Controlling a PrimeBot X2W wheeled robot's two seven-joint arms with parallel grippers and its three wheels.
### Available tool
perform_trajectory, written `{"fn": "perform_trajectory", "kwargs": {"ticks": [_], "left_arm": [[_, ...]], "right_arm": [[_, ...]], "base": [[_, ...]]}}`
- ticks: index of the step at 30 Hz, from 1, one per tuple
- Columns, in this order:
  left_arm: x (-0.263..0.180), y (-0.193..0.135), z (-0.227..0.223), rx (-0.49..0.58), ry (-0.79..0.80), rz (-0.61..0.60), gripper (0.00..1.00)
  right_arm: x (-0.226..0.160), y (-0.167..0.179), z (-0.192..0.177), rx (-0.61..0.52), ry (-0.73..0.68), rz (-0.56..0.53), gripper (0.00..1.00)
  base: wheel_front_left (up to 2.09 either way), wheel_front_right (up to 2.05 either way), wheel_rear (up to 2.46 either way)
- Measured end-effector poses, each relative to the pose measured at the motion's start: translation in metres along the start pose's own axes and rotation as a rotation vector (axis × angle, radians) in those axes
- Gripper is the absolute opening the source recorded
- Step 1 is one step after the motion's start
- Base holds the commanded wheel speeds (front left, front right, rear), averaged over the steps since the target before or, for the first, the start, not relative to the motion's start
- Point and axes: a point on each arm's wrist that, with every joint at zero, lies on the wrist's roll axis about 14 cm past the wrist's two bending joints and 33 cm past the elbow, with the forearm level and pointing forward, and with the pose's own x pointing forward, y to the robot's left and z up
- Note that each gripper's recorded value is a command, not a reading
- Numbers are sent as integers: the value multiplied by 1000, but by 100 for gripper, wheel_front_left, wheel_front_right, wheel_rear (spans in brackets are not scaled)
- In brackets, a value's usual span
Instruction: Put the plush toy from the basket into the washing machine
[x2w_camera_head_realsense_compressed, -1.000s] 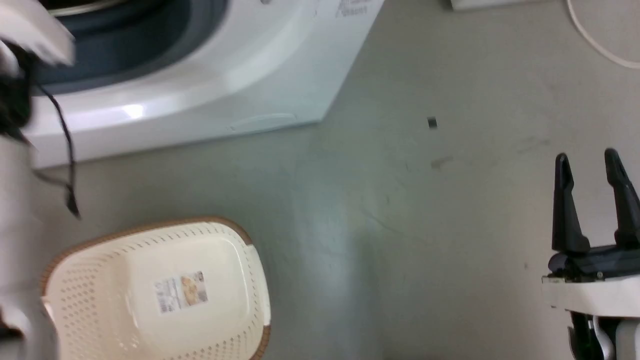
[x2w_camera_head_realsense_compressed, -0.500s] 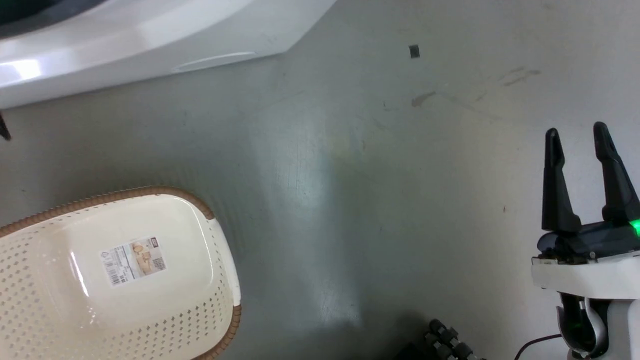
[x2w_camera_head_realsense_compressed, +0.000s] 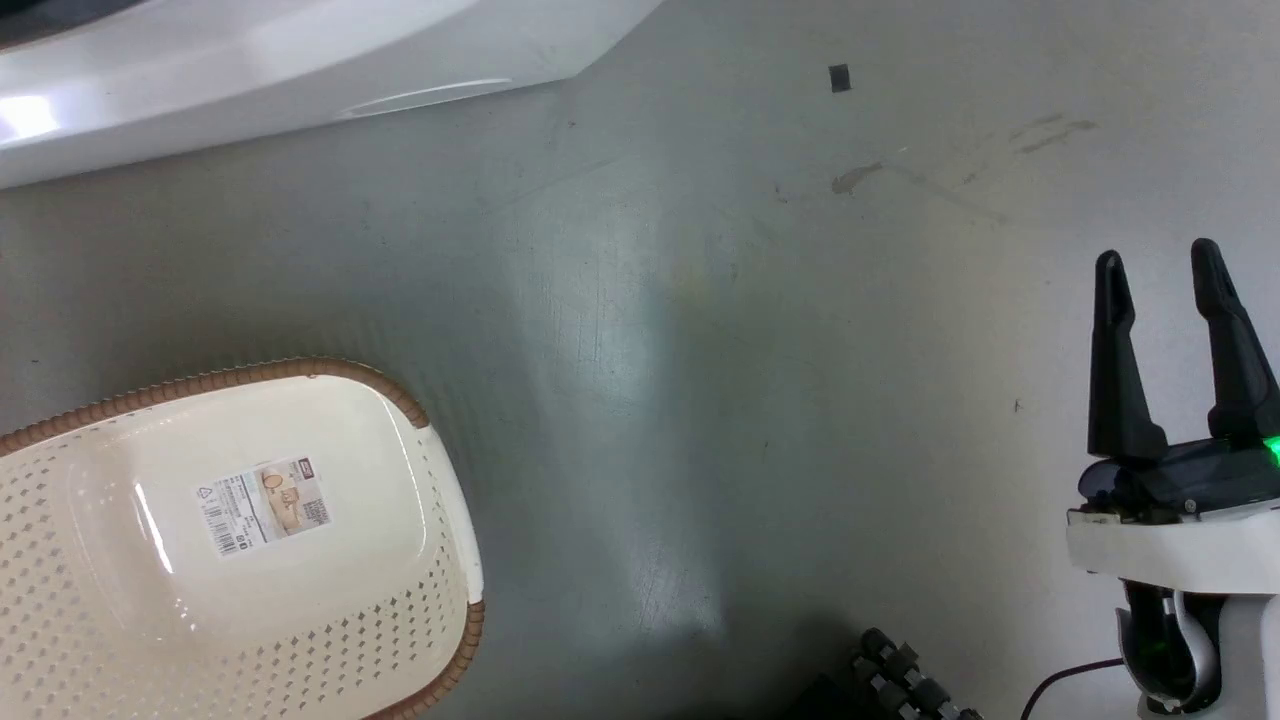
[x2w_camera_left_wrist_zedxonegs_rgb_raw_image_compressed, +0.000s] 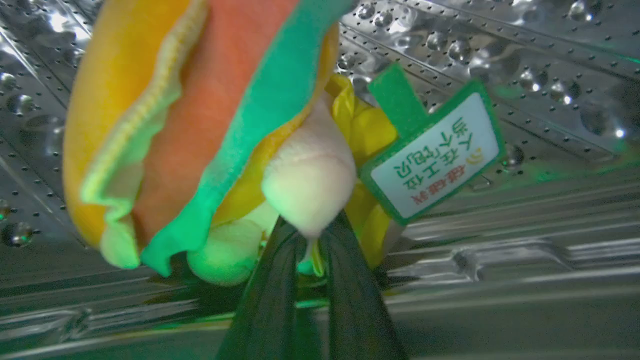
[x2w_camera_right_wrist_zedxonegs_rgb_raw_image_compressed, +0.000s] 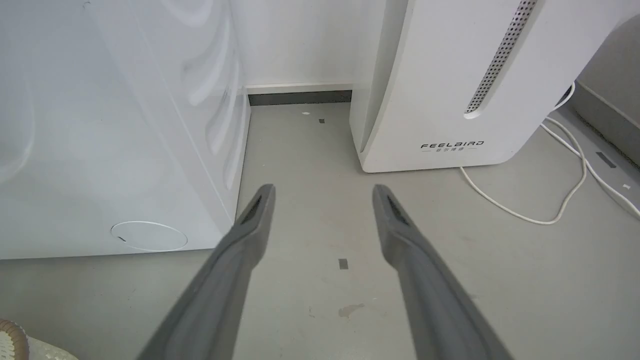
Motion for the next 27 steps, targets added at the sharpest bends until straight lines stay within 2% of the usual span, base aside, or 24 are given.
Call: {"fn": "perform_trajectory", "kwargs": {"ticks": [1, 2, 10, 16, 21, 24, 27], "left_arm": [[-1, 0, -1, 4, 11, -4, 9], [-3, 0, 0, 12, 11, -8, 100], [-29, -2, 4, 23, -42, -23, 100], [-68, -14, 2, 5, -102, -67, 100], [-113, -23, 13, -14, -226, -98, 100], [-145, -29, 21, 11, -327, -115, 100], [-179, -35, 27, -25, -434, -133, 100]], "right_arm": [[0, 0, 1, 1, -2, 0, 100], [0, 0, 2, 2, -6, 0, 100], [-2, -2, 24, -4, -66, 0, 100], [-11, -1, 54, -16, -141, 8, 100], [-25, 1, 79, -13, -204, 19, 100], [-34, 6, 94, -14, -243, 36, 100], [-45, 10, 109, -6, -285, 51, 100]], "base": [[0, 0, 0], [0, 0, 0], [0, 0, 0], [0, 0, 0], [0, 0, 0], [0, 0, 0], [0, 0, 0]]}}
